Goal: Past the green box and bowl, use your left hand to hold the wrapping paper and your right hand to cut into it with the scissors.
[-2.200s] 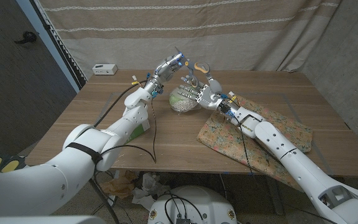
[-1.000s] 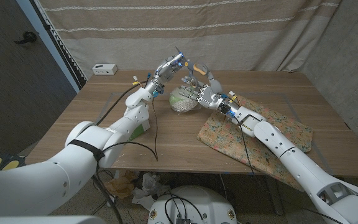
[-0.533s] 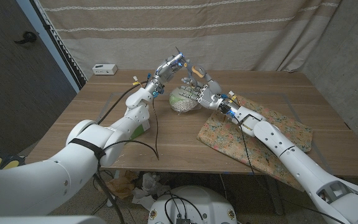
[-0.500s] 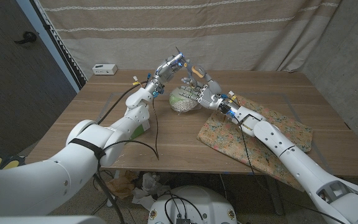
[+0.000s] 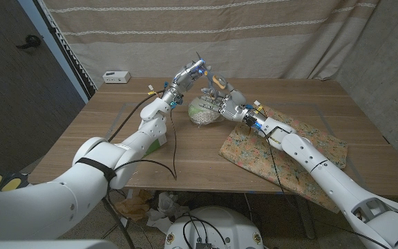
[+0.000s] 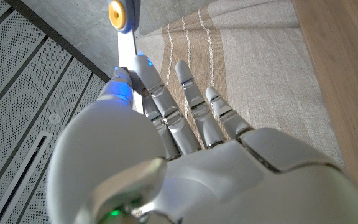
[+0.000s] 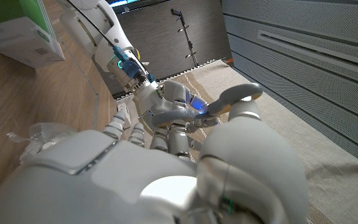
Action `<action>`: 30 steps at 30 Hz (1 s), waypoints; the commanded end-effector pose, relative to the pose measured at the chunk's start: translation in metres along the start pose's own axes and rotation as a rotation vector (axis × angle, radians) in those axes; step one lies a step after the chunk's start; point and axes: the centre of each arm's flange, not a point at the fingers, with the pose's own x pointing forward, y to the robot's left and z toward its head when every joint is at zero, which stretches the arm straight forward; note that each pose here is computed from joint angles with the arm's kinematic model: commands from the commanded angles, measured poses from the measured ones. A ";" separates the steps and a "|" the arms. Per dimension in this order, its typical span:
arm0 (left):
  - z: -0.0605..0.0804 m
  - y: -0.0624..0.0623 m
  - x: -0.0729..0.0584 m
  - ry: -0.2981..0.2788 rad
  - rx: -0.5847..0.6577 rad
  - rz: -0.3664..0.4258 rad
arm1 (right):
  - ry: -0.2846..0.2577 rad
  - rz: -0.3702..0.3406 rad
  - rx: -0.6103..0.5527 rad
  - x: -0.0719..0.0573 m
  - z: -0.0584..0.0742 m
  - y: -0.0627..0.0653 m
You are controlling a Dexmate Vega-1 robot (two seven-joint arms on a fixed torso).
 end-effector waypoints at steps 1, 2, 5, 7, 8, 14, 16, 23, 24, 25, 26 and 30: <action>0.000 0.000 0.001 0.007 0.006 -0.002 | 0.020 0.027 -0.075 0.001 0.003 -0.001; 0.000 0.000 0.001 0.008 0.008 -0.002 | 0.022 0.027 -0.083 0.001 0.003 -0.001; 0.001 0.000 0.002 0.007 0.012 -0.001 | 0.029 0.028 -0.096 0.001 0.003 -0.001; 0.001 0.000 0.002 0.005 0.019 0.000 | 0.036 0.033 -0.103 0.002 0.003 -0.001; 0.002 0.000 0.002 0.005 0.020 -0.001 | 0.036 0.039 -0.110 0.002 0.004 -0.001; 0.004 0.000 0.001 -0.001 0.030 0.005 | 0.052 0.076 -0.128 0.006 0.006 0.000; 0.004 0.000 0.001 -0.001 0.029 0.005 | 0.055 0.090 -0.125 0.008 0.006 0.001; 0.003 0.000 0.002 -0.001 0.029 0.004 | 0.069 0.130 -0.130 0.012 0.004 0.004; 0.003 0.000 0.002 -0.001 0.027 0.004 | 0.070 0.136 -0.139 0.012 0.004 0.004; 0.003 0.000 0.002 -0.001 0.026 0.003 | 0.072 0.138 -0.140 0.012 0.005 0.005; 0.003 0.000 0.002 -0.001 0.029 0.004 | 0.072 0.142 -0.141 0.012 0.005 0.005; 0.003 0.000 0.003 -0.002 0.027 0.002 | 0.075 0.148 -0.151 0.012 0.005 0.004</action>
